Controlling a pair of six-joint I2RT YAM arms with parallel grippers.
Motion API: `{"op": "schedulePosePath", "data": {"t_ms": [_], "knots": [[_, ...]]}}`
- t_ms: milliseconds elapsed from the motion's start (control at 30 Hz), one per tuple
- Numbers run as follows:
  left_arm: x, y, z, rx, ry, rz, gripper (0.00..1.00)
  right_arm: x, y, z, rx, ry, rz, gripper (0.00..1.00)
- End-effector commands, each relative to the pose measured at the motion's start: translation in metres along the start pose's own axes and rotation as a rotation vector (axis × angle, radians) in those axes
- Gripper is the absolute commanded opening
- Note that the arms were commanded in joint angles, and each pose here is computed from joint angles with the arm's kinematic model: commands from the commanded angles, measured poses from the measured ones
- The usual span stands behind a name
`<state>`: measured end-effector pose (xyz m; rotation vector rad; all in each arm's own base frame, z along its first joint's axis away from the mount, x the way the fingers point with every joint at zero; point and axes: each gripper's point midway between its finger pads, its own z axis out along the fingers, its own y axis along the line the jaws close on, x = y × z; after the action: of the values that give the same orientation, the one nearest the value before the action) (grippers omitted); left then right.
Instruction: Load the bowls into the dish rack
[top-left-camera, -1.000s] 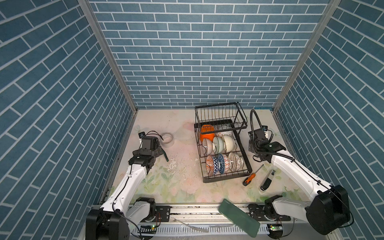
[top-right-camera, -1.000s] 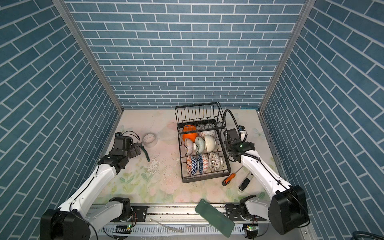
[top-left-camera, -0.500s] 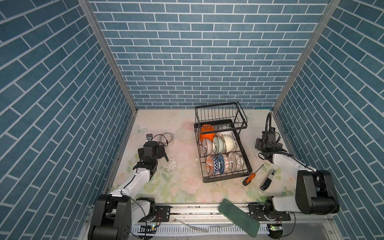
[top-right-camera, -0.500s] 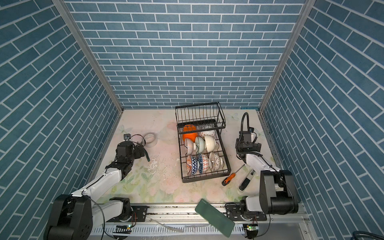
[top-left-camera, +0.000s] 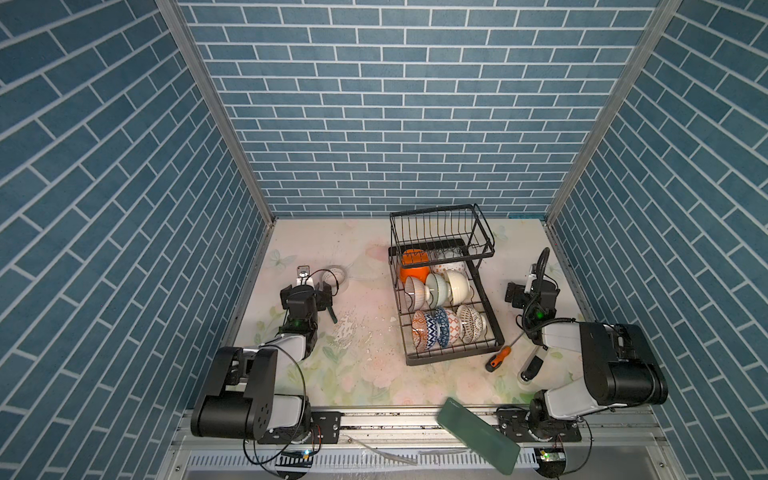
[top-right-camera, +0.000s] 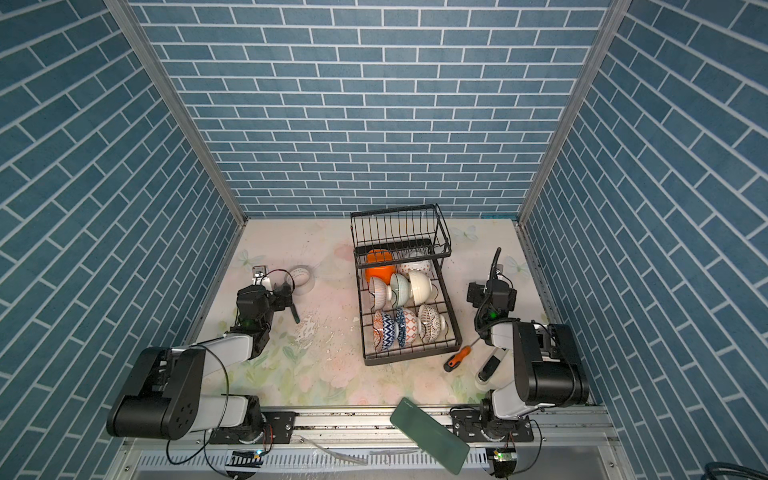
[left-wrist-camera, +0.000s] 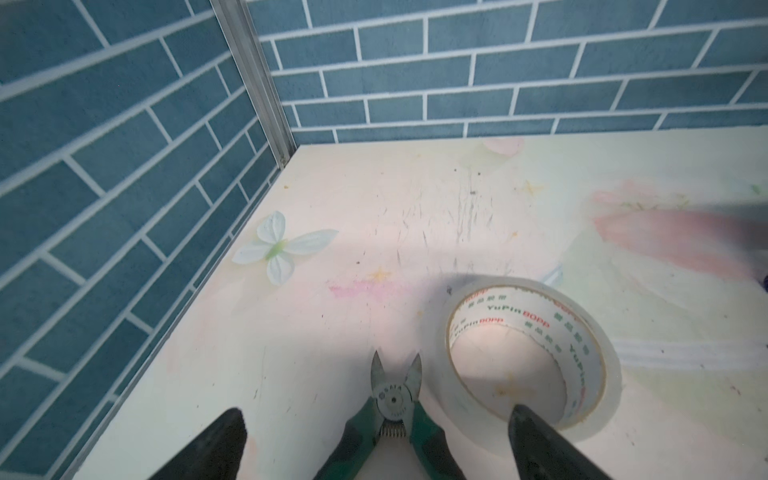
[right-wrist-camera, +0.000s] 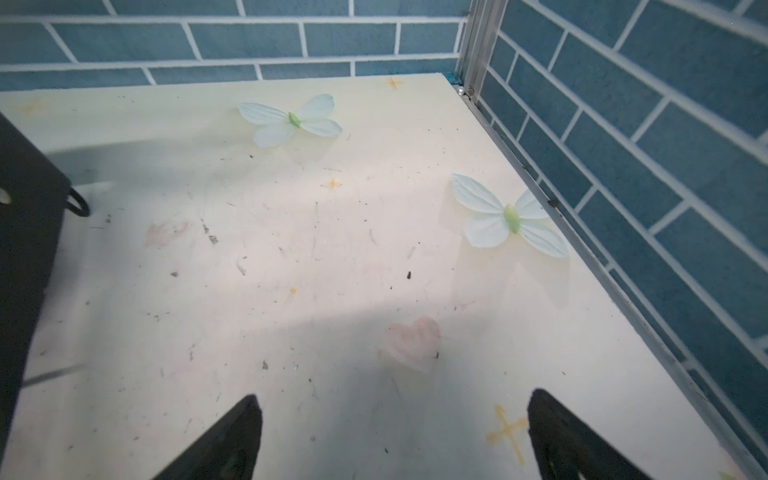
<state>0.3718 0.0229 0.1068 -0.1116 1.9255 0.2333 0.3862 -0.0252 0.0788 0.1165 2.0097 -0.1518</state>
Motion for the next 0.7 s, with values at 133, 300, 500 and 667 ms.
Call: {"op": "schedulePosePath", "data": {"t_ms": [133,300,500,667], "knots": [[0.003,-0.009,0.011,0.052,-0.074,0.019,1.00,-0.013,0.019,-0.003,-0.129,-0.112,-0.054,0.99],[0.003,0.003,0.019,-0.027,-0.042,0.004,1.00,-0.012,-0.011,0.002,0.010,-0.081,0.036,0.99],[0.003,0.003,0.018,-0.028,-0.037,-0.001,1.00,-0.012,-0.015,0.001,0.036,-0.084,0.044,0.99],[0.004,0.003,0.018,-0.030,-0.037,0.003,1.00,-0.013,-0.014,0.001,0.031,-0.085,0.040,0.99]]}}
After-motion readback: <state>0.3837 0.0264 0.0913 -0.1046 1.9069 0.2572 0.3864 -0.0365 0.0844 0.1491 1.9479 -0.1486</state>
